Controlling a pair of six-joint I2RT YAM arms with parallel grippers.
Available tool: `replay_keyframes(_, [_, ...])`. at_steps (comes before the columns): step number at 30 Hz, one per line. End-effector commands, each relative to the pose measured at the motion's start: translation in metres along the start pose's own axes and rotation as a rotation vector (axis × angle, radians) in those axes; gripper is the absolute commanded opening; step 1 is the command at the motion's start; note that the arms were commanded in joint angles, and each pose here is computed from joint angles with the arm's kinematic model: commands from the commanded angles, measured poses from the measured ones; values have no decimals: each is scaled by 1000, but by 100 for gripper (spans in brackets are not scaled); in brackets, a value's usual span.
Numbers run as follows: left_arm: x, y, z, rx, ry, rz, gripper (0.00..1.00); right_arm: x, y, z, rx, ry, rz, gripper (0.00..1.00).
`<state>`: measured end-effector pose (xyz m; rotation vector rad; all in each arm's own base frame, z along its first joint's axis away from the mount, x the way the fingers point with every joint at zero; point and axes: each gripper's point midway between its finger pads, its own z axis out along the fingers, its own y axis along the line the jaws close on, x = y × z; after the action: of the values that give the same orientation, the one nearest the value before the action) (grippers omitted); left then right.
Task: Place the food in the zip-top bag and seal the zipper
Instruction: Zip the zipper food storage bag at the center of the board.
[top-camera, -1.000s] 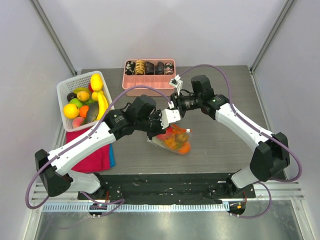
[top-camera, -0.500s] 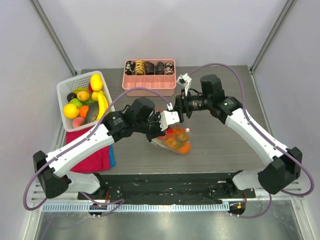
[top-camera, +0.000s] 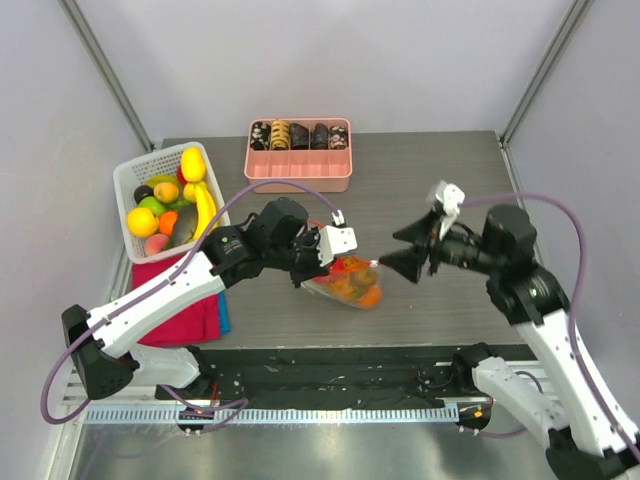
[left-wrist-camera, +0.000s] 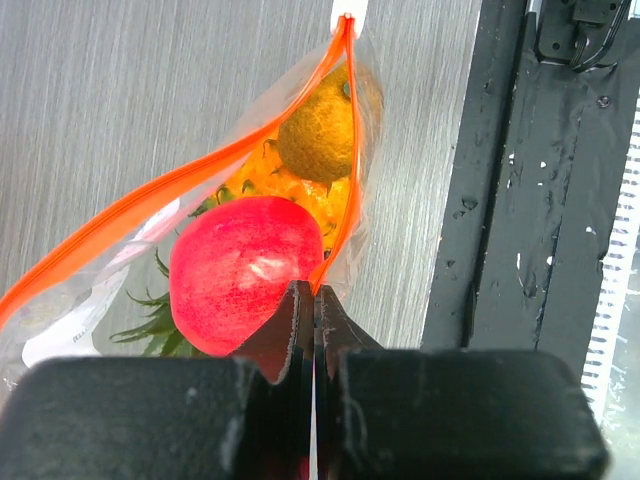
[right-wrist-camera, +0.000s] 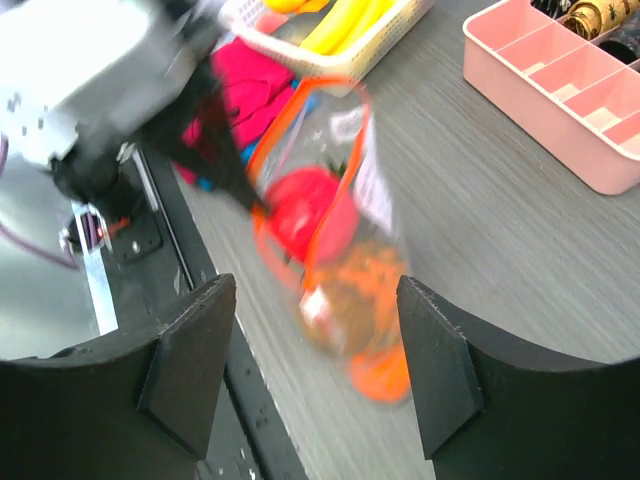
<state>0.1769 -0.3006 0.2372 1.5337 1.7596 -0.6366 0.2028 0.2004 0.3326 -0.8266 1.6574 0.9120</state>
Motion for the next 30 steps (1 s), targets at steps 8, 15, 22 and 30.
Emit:
replay_keyframes(8, [-13,-5,-8,15,-54,36,0,64,3,-8,-24,1,-201,69])
replay_keyframes(15, [-13,-10,-7,38,-79,54,0,77,-3,7,-97,23,-309,60])
replay_keyframes(22, [-13,-9,-4,39,-75,48,0,73,0,14,-135,-42,-335,46])
replay_keyframes(30, [-15,-7,0,43,-75,50,0,74,10,12,-172,-70,-370,39])
